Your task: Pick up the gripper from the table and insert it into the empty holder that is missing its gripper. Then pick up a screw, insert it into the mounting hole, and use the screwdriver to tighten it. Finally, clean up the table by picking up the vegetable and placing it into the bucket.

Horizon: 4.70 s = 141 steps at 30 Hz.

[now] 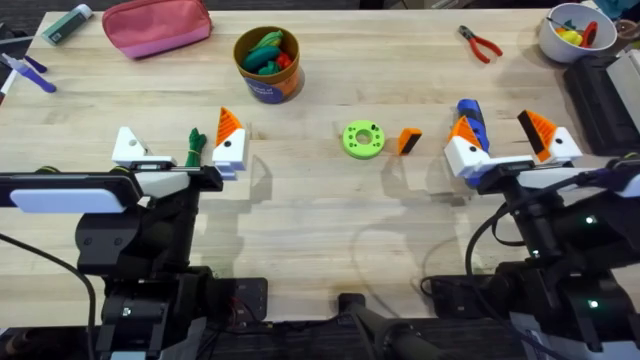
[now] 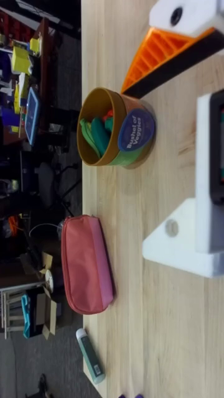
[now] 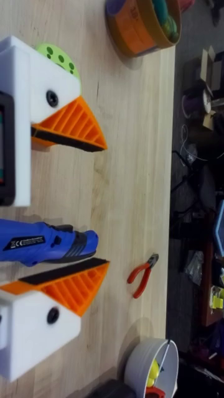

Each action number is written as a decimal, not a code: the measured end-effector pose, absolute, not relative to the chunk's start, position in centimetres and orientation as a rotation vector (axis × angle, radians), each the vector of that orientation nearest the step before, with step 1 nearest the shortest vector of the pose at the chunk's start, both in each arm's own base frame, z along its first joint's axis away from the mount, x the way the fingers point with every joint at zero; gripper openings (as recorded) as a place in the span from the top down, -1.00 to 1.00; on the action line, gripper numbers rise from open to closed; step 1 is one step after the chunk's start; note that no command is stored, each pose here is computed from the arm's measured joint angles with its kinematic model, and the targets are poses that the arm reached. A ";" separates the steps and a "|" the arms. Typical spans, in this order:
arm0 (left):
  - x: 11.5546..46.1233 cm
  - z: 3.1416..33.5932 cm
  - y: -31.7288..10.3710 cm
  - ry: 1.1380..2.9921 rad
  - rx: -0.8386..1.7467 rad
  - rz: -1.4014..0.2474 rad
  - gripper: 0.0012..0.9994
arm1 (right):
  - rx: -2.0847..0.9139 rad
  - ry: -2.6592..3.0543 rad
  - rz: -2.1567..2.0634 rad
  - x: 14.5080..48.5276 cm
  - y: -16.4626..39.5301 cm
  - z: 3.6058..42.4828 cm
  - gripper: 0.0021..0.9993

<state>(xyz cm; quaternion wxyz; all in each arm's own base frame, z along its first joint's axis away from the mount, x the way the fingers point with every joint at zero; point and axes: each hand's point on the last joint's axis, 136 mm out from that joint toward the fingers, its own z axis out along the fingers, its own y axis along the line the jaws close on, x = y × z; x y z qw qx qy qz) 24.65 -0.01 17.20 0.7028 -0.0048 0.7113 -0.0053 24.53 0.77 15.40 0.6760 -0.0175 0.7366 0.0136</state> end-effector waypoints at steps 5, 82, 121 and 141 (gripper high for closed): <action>24.7 17.2 0.0 1.583 -0.011 -0.011 -0.97 | -0.040 1.656 0.031 24.5 0.8 15.4 -0.99; 29.9 5.0 8.6 3.078 0.017 -0.036 -0.97 | 0.086 2.537 0.080 24.4 0.7 20.1 -0.99; 30.2 3.9 8.3 3.121 0.112 -0.085 0.99 | 0.086 2.537 0.080 24.4 0.7 20.1 -0.99; 33.5 20.0 6.1 2.735 0.192 0.070 0.99 | 0.086 2.537 0.080 24.4 0.7 20.1 -0.99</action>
